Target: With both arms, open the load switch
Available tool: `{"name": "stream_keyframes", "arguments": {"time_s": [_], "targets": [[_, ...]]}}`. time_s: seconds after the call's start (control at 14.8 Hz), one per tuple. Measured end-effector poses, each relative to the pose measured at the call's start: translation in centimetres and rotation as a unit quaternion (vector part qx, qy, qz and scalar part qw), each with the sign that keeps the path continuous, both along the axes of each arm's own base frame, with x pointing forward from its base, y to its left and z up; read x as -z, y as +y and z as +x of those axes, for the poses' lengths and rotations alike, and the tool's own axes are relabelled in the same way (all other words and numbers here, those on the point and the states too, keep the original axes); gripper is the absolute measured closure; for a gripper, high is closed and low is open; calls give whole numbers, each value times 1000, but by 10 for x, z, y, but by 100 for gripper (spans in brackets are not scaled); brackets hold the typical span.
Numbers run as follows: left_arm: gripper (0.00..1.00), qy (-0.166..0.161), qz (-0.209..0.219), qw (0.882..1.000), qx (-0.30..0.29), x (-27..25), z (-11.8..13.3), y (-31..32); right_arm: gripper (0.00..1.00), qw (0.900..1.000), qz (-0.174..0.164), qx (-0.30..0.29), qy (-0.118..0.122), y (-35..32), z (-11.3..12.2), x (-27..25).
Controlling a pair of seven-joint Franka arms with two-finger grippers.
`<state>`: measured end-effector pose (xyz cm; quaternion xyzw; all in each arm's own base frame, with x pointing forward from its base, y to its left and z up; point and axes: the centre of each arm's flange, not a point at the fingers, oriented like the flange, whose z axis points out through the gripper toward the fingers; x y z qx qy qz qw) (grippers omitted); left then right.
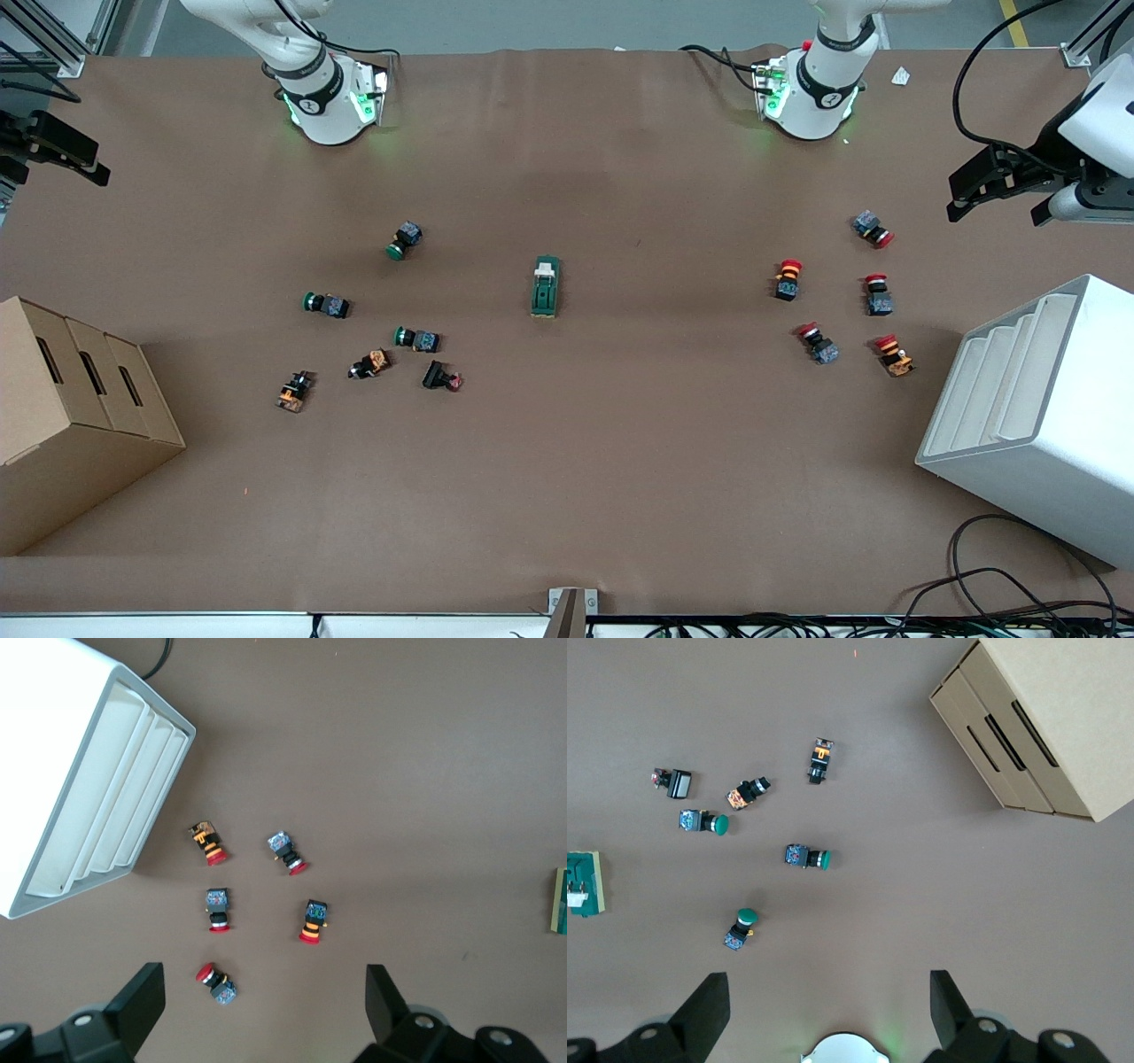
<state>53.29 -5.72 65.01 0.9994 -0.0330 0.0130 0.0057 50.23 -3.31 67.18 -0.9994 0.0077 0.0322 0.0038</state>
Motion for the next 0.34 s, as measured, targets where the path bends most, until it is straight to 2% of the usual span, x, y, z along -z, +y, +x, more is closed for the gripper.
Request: {"name": "stream_keyframes", "arguments": {"time_s": [0.34], "targets": [[0, 5, 1, 1000, -3, 1, -3, -13, 0, 1000, 0, -4, 2, 0, 0, 2]]}}
